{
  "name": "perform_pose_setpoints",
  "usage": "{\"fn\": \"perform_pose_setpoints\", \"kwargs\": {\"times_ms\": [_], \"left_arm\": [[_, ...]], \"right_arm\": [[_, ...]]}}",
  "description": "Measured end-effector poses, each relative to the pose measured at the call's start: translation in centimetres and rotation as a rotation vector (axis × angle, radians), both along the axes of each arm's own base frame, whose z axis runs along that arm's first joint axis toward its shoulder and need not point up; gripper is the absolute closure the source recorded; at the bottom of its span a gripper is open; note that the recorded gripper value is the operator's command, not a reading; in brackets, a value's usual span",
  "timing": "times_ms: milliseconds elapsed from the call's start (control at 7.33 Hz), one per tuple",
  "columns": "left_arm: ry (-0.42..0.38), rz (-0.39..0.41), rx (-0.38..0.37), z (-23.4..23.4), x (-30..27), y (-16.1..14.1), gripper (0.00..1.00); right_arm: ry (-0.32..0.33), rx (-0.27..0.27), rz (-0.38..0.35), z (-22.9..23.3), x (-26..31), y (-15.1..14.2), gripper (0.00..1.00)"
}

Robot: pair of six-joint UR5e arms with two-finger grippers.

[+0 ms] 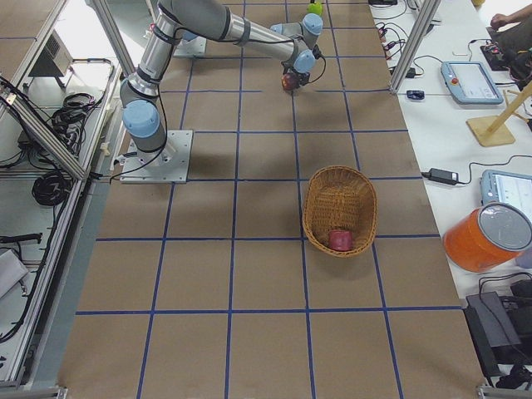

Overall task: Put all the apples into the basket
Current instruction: 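Carry the dark red apple into the basket while left grasps the green apple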

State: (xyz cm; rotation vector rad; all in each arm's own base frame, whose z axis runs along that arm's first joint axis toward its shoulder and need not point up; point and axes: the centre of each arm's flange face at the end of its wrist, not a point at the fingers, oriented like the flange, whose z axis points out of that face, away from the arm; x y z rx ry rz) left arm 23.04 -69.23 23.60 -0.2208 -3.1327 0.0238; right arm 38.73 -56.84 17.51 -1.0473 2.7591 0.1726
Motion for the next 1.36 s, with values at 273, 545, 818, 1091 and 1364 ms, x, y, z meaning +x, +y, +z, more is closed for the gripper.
{"fn": "perform_pose_setpoints", "kwargs": {"times_ms": [273, 545, 818, 1091, 1364], "left_arm": [[0.020, 0.001, 0.020, -2.6, 0.1, -0.6, 0.00], [0.025, -0.003, 0.024, -3.9, 0.3, -1.4, 0.00], [0.024, -0.006, 0.026, -4.5, 0.5, -1.8, 0.23], [0.025, -0.008, 0.024, -4.3, 0.4, -1.9, 0.64], [0.018, -0.021, 0.022, -1.3, -1.5, -1.9, 0.64]], "right_arm": [[0.021, -0.014, -0.003, 0.2, 0.5, 0.8, 0.86], [0.009, -0.057, -0.069, 4.4, -1.6, -0.7, 0.90], [0.017, -0.109, -0.226, 11.6, -11.8, -4.9, 0.96], [0.115, -0.205, -0.438, 17.8, -27.9, -8.1, 1.00], [0.247, -0.224, -0.575, 18.8, -44.7, -8.5, 1.00]]}}
